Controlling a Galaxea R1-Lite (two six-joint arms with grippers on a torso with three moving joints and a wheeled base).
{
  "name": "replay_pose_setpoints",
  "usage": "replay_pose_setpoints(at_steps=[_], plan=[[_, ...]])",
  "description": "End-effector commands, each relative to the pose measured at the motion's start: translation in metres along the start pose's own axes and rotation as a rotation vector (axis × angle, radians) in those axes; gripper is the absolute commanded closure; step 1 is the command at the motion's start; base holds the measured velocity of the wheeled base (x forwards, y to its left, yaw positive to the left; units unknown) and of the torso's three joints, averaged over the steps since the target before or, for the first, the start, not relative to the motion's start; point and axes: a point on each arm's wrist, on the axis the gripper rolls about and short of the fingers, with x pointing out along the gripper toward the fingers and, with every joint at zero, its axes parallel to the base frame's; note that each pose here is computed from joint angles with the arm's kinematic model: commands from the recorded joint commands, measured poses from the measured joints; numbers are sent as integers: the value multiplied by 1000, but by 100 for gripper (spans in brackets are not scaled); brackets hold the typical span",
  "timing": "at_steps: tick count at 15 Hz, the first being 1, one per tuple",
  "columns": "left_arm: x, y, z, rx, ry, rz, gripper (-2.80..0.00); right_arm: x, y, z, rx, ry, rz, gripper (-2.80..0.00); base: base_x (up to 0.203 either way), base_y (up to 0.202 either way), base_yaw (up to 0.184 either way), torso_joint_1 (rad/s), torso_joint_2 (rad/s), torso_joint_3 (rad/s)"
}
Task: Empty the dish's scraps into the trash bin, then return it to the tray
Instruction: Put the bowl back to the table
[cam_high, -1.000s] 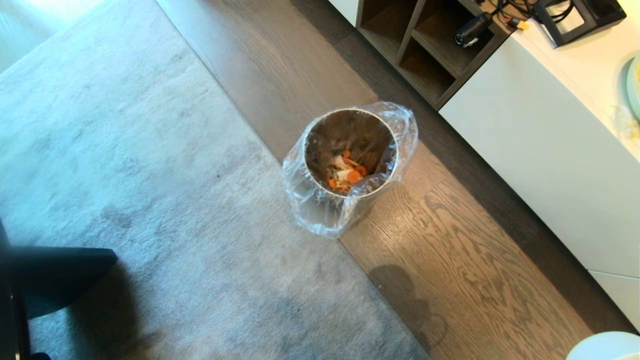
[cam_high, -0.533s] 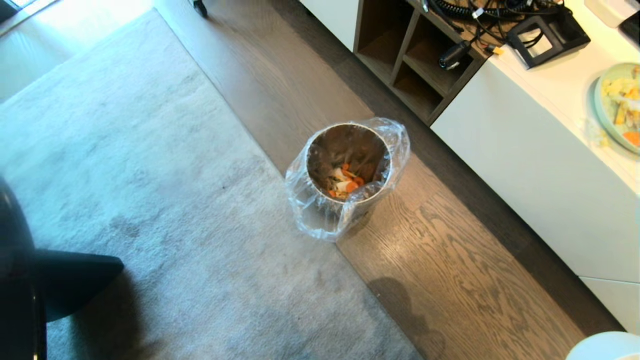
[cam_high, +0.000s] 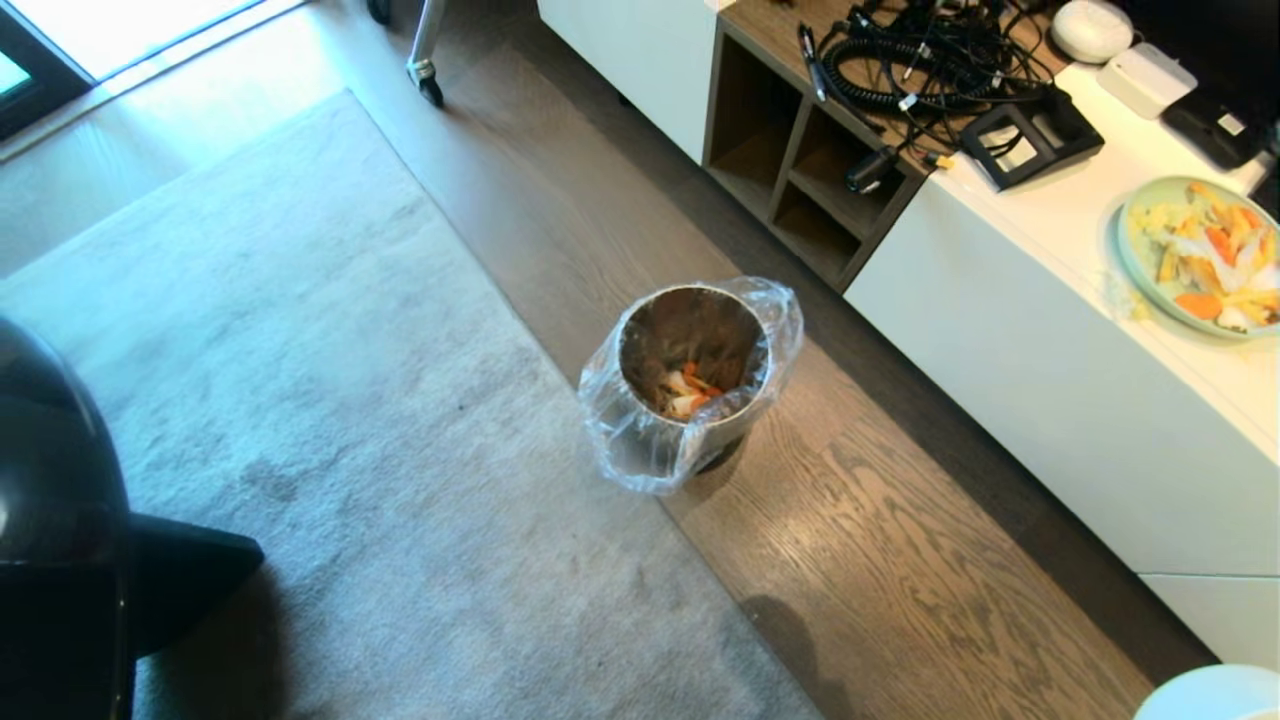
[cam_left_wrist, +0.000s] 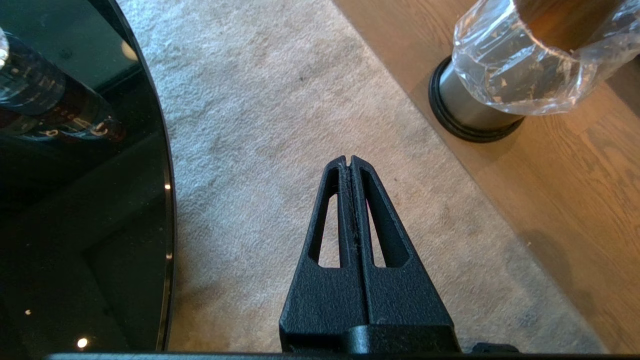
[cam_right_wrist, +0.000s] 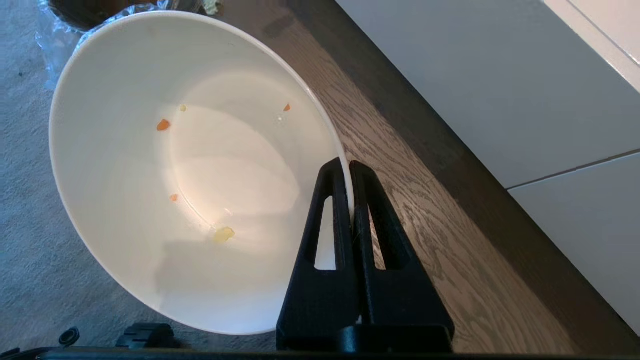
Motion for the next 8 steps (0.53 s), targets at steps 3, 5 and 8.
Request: replay_pose_setpoints(at_steps=[3,5,8], plan=[[0,0,0,-1,-1,1,0,0,0,0,-1,1,0,0,0,0,0,2,0,203],[0,0,0,-1,-1,1,0,0,0,0,-1,1,0,0,0,0,0,8,-2,203],[0,0,0,-1,-1,1,0,0,0,0,-1,1,0,0,0,0,0,0,2,199]])
